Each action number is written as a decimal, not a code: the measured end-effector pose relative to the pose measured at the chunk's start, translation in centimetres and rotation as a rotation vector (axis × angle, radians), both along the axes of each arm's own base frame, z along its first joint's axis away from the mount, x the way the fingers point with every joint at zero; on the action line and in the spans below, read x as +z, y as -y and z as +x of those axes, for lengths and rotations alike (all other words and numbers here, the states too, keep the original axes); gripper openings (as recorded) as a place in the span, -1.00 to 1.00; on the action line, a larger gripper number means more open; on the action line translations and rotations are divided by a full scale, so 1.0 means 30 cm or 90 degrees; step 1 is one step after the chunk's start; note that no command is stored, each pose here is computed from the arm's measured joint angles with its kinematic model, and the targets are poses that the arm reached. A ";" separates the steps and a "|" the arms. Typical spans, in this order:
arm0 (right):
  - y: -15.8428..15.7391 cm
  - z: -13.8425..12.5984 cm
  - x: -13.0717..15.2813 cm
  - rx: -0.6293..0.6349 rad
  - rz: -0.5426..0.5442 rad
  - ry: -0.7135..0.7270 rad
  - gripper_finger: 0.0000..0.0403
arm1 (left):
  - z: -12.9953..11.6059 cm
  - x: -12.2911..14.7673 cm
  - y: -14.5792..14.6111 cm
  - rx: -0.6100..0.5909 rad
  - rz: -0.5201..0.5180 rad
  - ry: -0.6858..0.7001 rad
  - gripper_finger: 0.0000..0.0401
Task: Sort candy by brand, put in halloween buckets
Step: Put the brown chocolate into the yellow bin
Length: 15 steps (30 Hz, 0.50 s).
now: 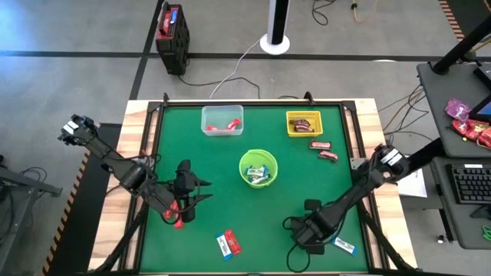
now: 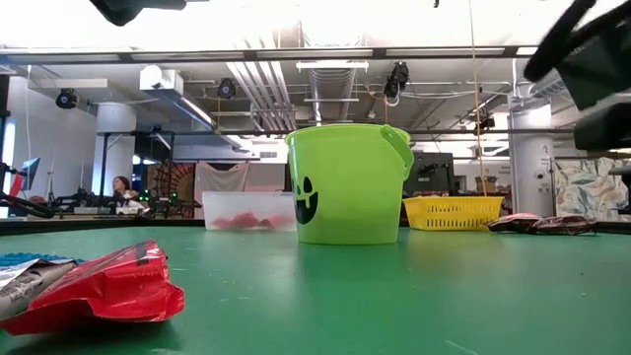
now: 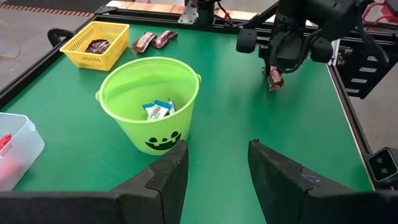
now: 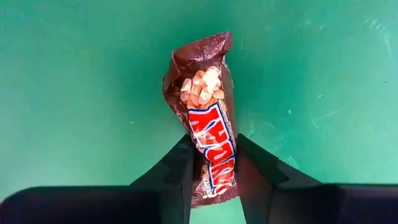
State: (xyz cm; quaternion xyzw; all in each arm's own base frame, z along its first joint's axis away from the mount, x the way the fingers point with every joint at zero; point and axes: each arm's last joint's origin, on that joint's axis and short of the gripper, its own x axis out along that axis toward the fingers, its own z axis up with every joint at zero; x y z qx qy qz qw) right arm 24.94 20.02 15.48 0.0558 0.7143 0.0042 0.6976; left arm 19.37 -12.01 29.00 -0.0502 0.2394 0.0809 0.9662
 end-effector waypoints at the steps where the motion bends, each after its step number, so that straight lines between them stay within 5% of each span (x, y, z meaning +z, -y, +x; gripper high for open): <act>1: 0.005 0.002 0.010 -0.002 0.004 0.005 -0.60 | 0.000 0.000 0.000 0.000 0.000 0.000 -0.25; 9: 0.153 0.027 0.190 -0.089 0.019 0.110 -0.53 | 0.009 0.016 0.003 -0.010 0.034 0.030 -0.25; 15: 0.415 -0.037 0.365 -0.288 -0.071 0.159 -0.60 | 0.011 0.018 0.003 -0.011 0.045 0.034 -0.25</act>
